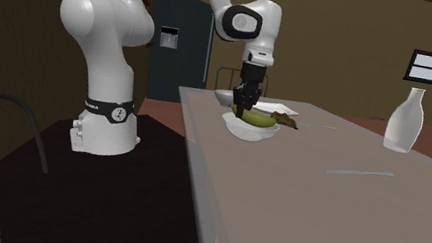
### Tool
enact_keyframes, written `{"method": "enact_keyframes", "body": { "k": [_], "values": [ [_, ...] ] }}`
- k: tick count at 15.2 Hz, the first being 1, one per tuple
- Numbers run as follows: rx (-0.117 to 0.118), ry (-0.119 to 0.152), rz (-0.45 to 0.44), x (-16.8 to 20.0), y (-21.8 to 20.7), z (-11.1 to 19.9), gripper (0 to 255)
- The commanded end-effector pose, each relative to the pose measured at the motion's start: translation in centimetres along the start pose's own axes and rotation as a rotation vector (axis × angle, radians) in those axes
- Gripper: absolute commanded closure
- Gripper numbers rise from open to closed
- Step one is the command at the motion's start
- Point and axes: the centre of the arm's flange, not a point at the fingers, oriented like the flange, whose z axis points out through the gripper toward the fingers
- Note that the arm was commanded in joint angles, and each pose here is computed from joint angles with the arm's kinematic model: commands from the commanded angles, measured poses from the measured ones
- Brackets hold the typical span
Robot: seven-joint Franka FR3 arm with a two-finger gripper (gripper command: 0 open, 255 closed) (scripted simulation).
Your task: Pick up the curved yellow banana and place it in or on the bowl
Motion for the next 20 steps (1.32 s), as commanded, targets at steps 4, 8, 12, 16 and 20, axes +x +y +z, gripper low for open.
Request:
{"method": "enact_keyframes", "body": {
  "k": [4, 8, 12, 16, 20],
  "values": [
    [0.001, 0.000, 0.000, 0.0, 0.0, 0.1, 255],
    [0.001, 0.000, 0.000, 0.0, 0.0, 0.1, 0],
    [0.001, 0.000, 0.000, 0.0, 0.0, -1.2, 0],
    [0.001, 0.000, 0.000, 0.0, 0.0, -4.9, 0],
    [0.001, 0.000, 0.000, 0.0, 0.0, -4.9, 0]
  ]
}}
